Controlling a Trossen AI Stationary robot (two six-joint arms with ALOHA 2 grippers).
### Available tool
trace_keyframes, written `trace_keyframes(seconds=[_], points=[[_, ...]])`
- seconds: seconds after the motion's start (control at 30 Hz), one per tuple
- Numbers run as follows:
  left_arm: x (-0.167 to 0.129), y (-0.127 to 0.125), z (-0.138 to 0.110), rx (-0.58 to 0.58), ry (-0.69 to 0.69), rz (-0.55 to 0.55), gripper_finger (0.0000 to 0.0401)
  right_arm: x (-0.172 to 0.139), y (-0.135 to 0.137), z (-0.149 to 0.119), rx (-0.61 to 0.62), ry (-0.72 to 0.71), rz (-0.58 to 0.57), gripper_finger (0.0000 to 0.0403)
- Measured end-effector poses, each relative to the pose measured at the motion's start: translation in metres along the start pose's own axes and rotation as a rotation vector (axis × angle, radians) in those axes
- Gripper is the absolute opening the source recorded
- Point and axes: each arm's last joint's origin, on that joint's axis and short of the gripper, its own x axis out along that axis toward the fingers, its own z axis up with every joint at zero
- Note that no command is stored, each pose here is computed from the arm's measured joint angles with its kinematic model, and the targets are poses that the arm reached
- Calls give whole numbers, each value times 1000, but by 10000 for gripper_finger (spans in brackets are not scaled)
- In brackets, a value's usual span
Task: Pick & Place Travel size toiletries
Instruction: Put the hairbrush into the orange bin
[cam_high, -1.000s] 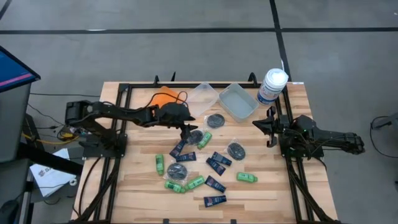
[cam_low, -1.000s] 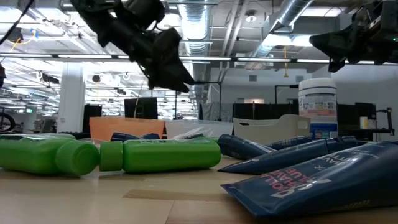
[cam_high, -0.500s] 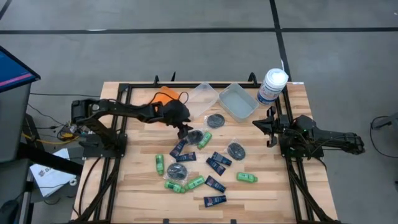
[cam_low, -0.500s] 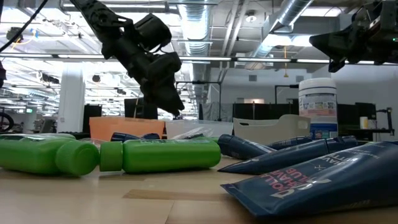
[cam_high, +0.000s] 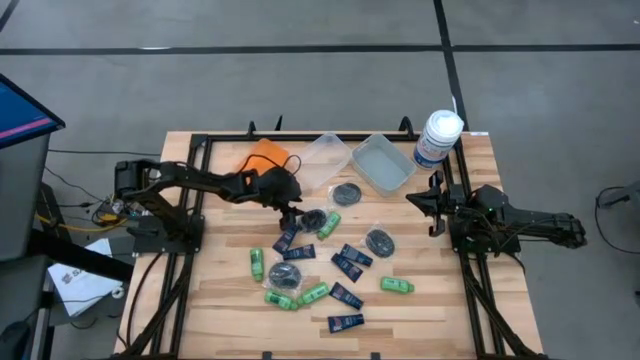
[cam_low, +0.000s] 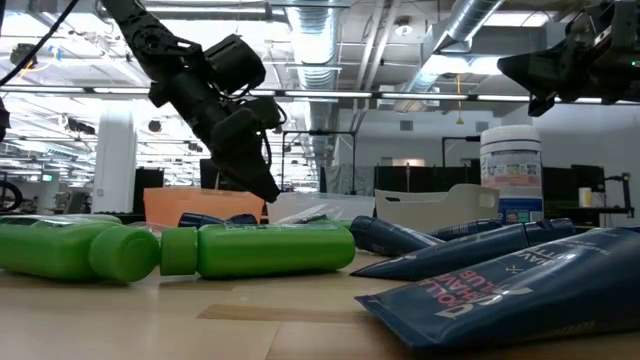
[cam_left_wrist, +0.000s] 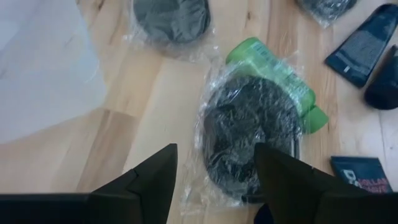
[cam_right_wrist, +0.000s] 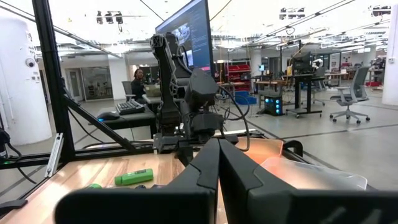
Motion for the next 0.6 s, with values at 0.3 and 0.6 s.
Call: trace_keyframes(seconds=[0.3,0.6], points=[[3,1,-10,24,3,2,209,0,0,0,0,0,-1,0],[4,4,-18,27,-28,22,209,0,0,0,1,0,-1,0]])
